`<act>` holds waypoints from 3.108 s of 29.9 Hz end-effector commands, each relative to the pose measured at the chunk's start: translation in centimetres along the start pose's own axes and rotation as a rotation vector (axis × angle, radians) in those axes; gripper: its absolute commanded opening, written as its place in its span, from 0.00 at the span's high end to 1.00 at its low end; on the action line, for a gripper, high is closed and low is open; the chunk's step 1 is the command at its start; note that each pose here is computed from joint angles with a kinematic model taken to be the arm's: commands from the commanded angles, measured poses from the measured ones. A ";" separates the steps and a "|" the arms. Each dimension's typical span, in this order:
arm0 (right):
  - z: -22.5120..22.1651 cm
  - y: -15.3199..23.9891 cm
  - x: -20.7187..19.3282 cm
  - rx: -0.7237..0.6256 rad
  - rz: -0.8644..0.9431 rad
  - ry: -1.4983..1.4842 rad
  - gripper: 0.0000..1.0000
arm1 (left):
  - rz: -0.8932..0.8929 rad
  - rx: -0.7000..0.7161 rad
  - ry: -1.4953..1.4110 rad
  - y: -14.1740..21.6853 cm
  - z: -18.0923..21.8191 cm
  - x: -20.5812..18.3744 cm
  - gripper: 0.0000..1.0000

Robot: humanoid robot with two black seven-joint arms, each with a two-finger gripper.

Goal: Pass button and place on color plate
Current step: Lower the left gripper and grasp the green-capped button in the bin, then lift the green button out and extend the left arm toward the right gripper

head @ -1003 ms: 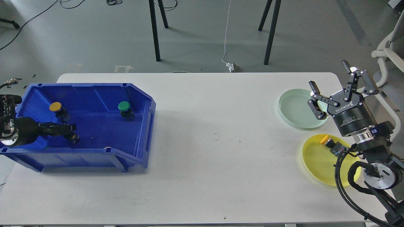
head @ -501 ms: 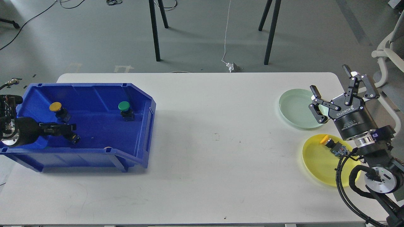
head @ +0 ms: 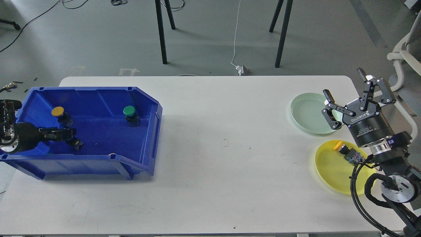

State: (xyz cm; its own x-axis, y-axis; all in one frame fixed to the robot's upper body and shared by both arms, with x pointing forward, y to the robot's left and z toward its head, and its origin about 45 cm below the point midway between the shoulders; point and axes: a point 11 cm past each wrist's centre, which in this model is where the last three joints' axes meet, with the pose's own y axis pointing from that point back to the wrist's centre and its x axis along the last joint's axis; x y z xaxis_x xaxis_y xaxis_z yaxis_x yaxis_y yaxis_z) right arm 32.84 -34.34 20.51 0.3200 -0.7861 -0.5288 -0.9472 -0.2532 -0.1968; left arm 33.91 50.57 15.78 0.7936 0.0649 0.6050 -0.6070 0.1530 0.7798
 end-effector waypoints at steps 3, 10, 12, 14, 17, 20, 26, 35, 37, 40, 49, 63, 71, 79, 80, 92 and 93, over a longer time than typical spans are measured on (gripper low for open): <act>0.1 0.3 0.2 -0.005 0.006 0.001 0.04 | -0.042 0.013 -0.025 -0.2 -0.2 -1.0 0.31; 0.2 0.4 0.2 -0.008 0.009 0.000 0.04 | -0.042 0.013 -0.025 -0.2 -0.2 -1.0 0.32; 0.2 0.4 0.2 -0.008 0.009 0.000 0.04 | -0.040 0.011 -0.024 -0.2 -0.1 -0.9 0.34; 0.2 0.5 0.3 -0.009 0.011 0.000 0.04 | -0.040 0.011 -0.024 -0.2 -0.1 -0.9 0.37; 0.3 0.6 0.3 -0.011 0.013 0.001 0.04 | -0.036 0.010 -0.024 -0.2 -0.1 -0.9 0.45; 0.4 0.7 0.4 -0.012 0.017 -0.001 0.04 | -0.032 0.009 -0.025 -0.2 -0.1 -0.7 0.54; 0.3 0.8 0.5 -0.012 0.018 0.000 0.04 | -0.019 0.008 -0.029 -0.2 0.0 -0.5 0.74; 0.4 0.8 0.5 -0.013 0.021 0.000 0.04 | 0.010 -0.012 -0.025 -0.2 0.7 0.8 0.77; 0.4 0.8 0.5 -0.013 0.021 0.000 0.04 | 0.045 -0.033 -0.031 0.2 1.5 2.9 0.79; 0.2 0.8 0.6 -0.008 0.022 0.001 0.04 | 0.108 -0.097 -0.003 1.4 3.2 5.9 0.81; -1.1 0.5 1.0 0.022 0.030 0.018 0.04 | 0.233 -0.421 0.187 5.1 11.2 14.2 0.81; -0.9 0.0 0.2 -0.012 -0.023 0.105 0.04 | 0.049 -1.196 0.591 -0.8 37.5 11.2 0.80; 0.9 -1.7 -4.7 -0.098 -0.283 0.109 0.06 | 0.042 -1.164 0.534 -2.2 38.9 9.0 0.80; 4.5 -4.2 -9.0 -0.233 -0.458 0.116 0.09 | 0.035 -1.154 0.509 -2.4 39.1 8.7 0.80; 5.2 -4.3 -9.6 -0.258 -0.481 0.118 0.13 | 0.036 -1.154 0.509 -2.4 39.1 8.7 0.80; 8.2 -5.4 -11.0 -0.295 -0.506 0.089 0.15 | 0.036 -1.147 0.471 -2.4 39.4 8.5 0.80; 8.5 -5.5 -11.4 -0.293 -0.510 0.077 0.16 | 0.036 -1.144 0.463 -2.5 39.4 8.5 0.80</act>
State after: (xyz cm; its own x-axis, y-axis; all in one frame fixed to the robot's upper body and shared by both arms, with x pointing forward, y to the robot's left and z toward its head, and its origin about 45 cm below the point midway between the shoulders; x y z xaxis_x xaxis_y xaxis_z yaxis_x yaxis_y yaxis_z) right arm 34.56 -20.21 20.66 0.7400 -0.5743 -0.3500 -0.6504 -0.7437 -0.1549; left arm 40.52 11.95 25.37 0.8588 0.4001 0.3200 -0.4307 0.9020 0.0282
